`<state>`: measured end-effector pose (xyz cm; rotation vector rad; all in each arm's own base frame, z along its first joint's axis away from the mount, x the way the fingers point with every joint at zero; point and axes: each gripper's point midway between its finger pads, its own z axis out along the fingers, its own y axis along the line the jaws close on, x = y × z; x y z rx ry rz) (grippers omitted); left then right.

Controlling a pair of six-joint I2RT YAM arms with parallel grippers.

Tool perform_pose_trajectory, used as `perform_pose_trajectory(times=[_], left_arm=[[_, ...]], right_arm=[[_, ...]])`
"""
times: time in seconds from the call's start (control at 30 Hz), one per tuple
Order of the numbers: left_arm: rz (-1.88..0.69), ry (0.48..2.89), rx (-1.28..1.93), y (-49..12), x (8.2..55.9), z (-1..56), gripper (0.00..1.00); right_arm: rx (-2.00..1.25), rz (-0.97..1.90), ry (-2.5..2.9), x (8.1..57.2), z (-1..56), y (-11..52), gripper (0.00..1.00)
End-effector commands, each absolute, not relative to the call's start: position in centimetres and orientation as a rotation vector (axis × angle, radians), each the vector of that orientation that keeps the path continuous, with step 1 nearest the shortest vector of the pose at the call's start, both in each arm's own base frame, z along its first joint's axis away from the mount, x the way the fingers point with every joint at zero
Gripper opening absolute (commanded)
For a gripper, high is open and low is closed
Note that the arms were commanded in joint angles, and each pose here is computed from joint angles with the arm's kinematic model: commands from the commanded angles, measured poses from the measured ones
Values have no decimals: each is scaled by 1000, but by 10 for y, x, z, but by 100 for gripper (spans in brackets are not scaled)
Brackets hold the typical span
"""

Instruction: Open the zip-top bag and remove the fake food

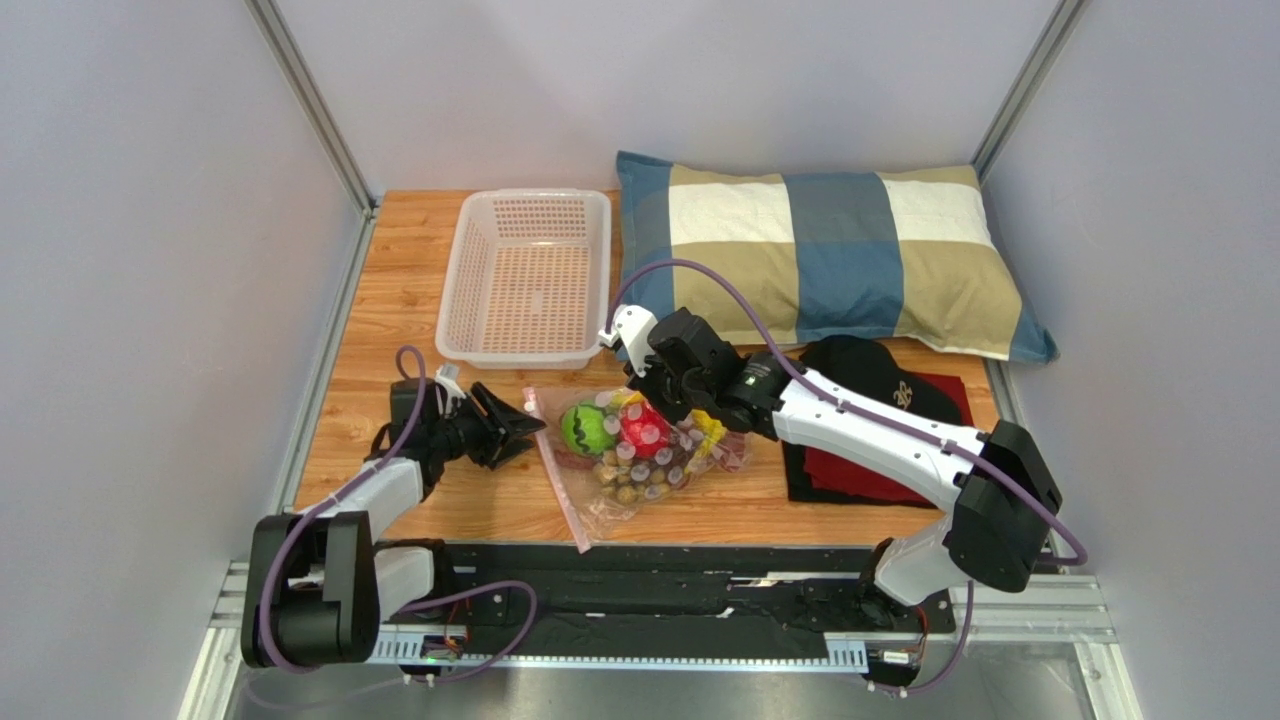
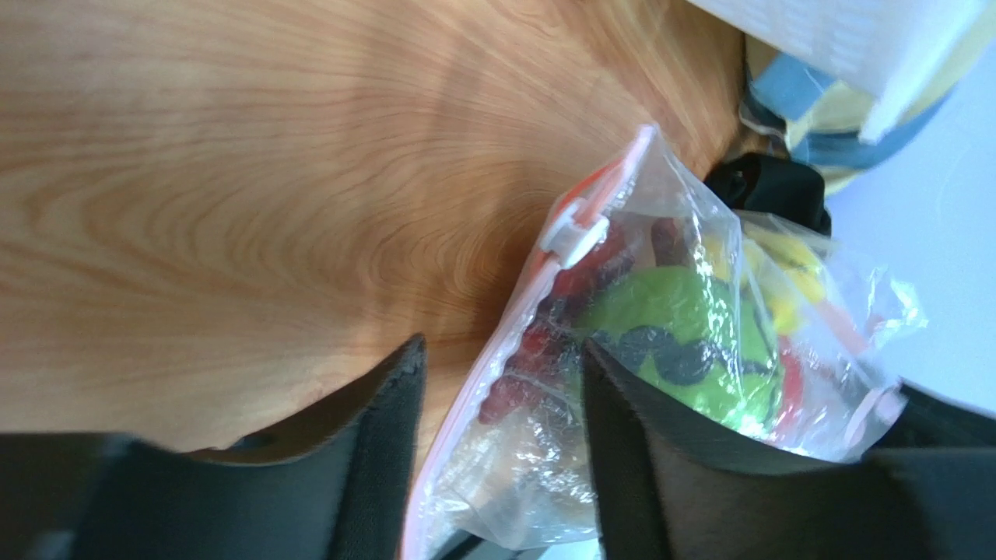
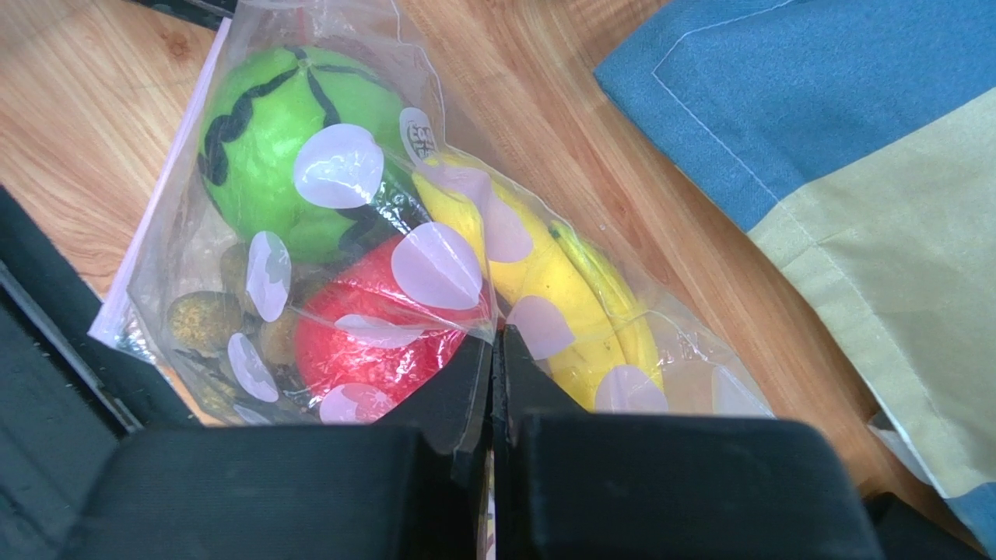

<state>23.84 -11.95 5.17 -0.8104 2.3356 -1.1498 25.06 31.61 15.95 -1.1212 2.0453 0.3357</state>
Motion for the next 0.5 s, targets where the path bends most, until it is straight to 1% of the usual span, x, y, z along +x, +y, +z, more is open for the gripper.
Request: perform_pose_trajectory(times=[0.0,0.2,0.37,0.47], left_arm=[[-1242,2093,-546,-125,266,92,52],[-1260,2091,-532,-127,260,78,56],[-1279,2135,-557,-128,260,60,56],[-1320,2126,-544,-132,262,58,48]], right_arm=[[-1070,502,2008,243,190,325,0],[-1060,539,2020,242,190,324,0],[-1043,569,2029,246,192,325,0],[-1043,589,2045,244,191,325,0]])
